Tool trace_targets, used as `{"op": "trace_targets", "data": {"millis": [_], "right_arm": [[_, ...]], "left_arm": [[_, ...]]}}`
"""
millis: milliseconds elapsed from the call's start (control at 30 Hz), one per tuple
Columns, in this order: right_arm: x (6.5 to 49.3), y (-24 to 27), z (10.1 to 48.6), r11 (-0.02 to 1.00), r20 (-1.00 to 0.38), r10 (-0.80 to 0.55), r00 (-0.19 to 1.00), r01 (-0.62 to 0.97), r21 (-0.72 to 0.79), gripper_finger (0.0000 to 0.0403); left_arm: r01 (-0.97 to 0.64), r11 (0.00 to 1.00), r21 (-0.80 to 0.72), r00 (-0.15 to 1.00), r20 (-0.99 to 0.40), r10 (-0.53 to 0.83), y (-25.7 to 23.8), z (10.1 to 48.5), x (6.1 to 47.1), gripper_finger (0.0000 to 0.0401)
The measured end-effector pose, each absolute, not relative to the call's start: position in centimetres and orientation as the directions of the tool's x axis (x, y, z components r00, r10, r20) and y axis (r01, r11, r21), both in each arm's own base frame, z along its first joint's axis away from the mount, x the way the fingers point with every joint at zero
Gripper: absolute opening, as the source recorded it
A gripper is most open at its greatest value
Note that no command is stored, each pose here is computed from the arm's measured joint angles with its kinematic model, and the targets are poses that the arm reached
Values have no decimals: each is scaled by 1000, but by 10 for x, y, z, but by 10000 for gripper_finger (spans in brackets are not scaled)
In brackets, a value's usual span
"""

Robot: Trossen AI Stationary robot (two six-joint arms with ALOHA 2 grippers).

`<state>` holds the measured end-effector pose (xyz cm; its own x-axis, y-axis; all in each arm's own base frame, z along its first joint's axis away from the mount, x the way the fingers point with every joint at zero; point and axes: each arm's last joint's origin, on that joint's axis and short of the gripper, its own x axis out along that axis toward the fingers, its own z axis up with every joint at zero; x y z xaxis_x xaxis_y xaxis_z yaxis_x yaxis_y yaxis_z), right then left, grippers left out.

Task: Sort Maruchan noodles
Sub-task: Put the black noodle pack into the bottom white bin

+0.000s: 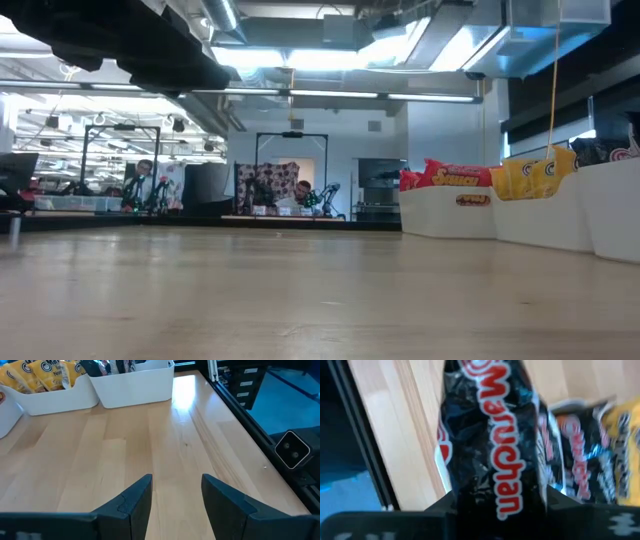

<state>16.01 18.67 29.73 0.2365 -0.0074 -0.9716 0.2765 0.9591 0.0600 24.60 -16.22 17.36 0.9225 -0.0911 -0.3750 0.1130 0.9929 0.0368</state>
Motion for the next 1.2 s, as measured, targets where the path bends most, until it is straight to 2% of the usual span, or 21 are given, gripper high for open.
{"op": "trace_targets", "data": {"millis": [167,433,800,1200], "right_arm": [[142,185,279,956,-980,-41,195,293,18,99],[138,179,255,954,-982,-108,154,293,-59,99],[136,175,235,954,-982,-133,137,287,-89,99],[136,176,207,958,-980,-82,181,285,-28,99]], "left_arm": [[113,993,36,923,-374,-91,-162,174,246,165],[111,993,31,924,-371,-92,-162,174,246,165],[111,993,31,924,-371,-92,-162,174,246,165],[111,993,31,924,-371,-91,-162,174,246,165]]}}
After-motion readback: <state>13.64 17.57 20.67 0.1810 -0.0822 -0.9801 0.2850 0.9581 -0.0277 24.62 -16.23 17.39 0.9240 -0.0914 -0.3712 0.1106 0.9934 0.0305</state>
